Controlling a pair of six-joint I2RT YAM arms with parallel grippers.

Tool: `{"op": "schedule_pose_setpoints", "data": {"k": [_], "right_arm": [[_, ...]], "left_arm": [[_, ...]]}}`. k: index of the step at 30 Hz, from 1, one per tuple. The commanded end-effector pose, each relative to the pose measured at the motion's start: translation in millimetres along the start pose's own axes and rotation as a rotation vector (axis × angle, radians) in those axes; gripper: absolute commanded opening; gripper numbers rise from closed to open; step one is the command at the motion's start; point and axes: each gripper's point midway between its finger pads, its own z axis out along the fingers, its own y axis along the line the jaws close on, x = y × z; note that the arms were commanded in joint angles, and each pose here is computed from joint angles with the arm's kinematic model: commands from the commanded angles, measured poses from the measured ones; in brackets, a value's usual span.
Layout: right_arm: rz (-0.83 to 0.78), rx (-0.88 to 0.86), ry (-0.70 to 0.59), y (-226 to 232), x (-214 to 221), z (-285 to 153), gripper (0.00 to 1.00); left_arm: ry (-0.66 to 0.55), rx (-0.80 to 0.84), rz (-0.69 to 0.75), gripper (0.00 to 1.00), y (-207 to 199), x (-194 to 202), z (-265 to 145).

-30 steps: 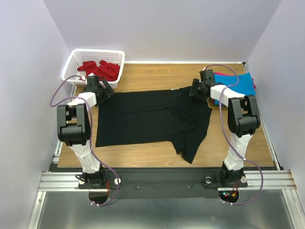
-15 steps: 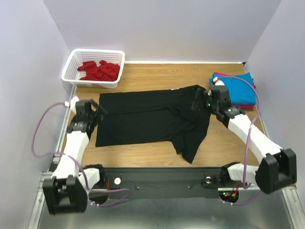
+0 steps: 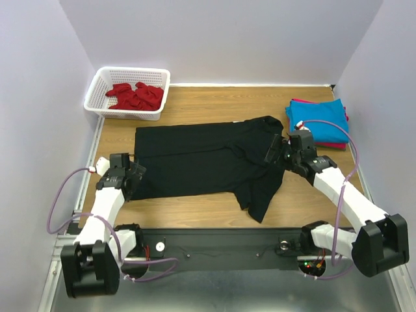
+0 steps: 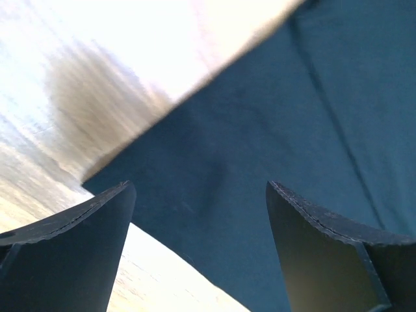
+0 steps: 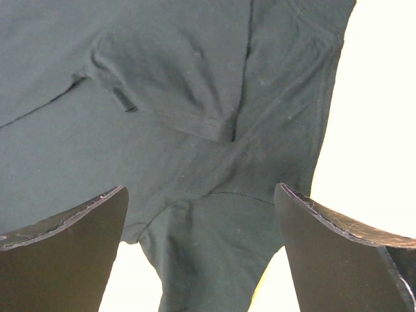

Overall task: Fold and stack the t-shirts
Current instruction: Fold the tshirt

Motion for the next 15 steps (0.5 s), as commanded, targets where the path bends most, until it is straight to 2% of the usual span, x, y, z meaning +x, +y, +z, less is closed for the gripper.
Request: {"op": "schedule_pose_setpoints", "data": {"k": [1, 6, 9, 15], "right_arm": [[0.046, 0.020, -0.016, 1.2, -7.4, 5.4, 1.00], [0.072, 0.054, -0.013, -4.3, -5.6, 12.0, 1.00], [0.077, 0.053, -0.010, -4.0, -4.3, 12.0, 1.00], [0.085, 0.041, -0.019, -2.6, -5.1, 8.0, 1.00]], "left_arm": [[0.040, -0.169, -0.002, 0.93, 28.3, 13.5, 18.9], [0.107, -0.293, 0.049, 0.91, 45.4, 26.7, 30.0], [0.103, -0.285, 0.050, 0.86, 48.1, 30.2, 35.4], [0.091, -0.251, 0.028, 0.65, 46.7, 30.5, 32.6]]}}
